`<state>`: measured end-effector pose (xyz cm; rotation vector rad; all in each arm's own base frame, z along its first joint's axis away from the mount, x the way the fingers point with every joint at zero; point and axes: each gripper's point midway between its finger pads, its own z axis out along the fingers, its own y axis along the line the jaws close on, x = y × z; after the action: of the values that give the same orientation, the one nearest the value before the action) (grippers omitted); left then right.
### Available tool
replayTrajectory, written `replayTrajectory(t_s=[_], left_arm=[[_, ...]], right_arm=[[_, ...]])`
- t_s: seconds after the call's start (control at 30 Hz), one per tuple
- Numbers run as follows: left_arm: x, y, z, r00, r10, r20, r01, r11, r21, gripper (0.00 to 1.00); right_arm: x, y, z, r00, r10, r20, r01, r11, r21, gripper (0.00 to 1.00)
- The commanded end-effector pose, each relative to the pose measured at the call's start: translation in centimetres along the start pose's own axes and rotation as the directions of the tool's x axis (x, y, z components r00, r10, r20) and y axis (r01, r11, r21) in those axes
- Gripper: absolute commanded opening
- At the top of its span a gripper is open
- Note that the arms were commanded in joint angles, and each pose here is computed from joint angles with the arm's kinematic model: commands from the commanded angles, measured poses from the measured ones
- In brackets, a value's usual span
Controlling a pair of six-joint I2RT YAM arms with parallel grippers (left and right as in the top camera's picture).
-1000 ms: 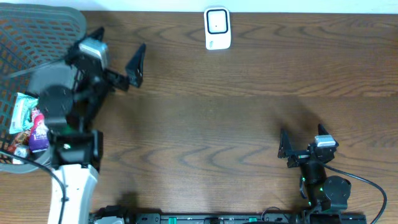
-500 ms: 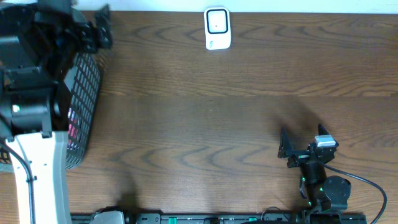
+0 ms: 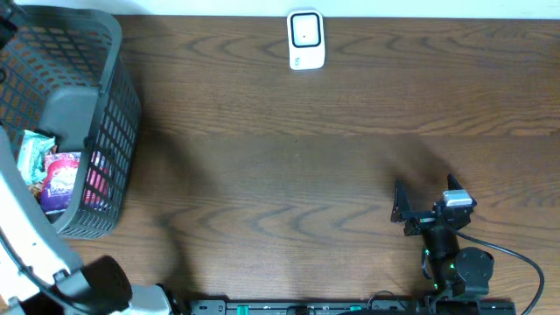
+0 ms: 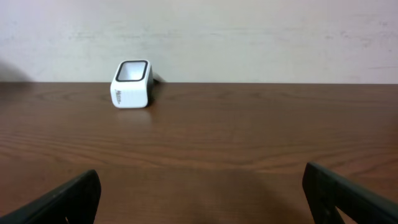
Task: Scan the item barcode
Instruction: 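Reach the left gripper into the basket and grasp the red-purple snack box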
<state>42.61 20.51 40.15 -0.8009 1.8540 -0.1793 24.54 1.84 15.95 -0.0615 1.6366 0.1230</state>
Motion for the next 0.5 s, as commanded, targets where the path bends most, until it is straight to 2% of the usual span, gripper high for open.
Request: replayTrajectory(t_s=[0.0,0.03,0.07,0.13,0.2,0.27,0.47], left_arm=[[1.0,-0.5,1.5,0.996,-0.059,-0.066,0.063,0.996,0.058,0.98],[1.3,0.7,2.0,0.994,-0.084,-0.069,0.084,0.996,0.0,0.98],[2.0,3.5,2.4,0.987,-0.151,-0.055,0.141,0.978,-0.152,0.98],[3.2,7.7,2.1,0.973,-0.231,0.005,0.215,0.895,-0.391,0.98],[4.3,10.4,1.7,0.971,-0.237,0.04,0.22,0.809,-0.545,0.98],[5.4,11.6,2.1,0.977,-0.212,0.026,0.182,0.762,-0.622,0.98],[10.2,13.2,4.7,0.961,-0.256,-0.102,0.112,0.702,-0.703,0.98]], right_arm=[[0.0,-0.4,0.0,1.0,0.007,0.002,-0.007,1.0,0.015,0.99],[0.0,-0.4,0.0,1.0,0.007,0.002,-0.007,1.0,0.015,0.99],[0.0,-0.4,0.0,1.0,0.007,0.002,-0.007,1.0,0.015,0.99],[0.0,-0.4,0.0,1.0,0.007,0.002,-0.007,1.0,0.015,0.99],[0.0,-0.4,0.0,1.0,0.007,0.002,-0.007,1.0,0.015,0.99],[0.0,-0.4,0.0,1.0,0.007,0.002,-0.007,1.0,0.015,0.99],[0.0,-0.4,0.0,1.0,0.007,0.002,-0.007,1.0,0.015,0.99]])
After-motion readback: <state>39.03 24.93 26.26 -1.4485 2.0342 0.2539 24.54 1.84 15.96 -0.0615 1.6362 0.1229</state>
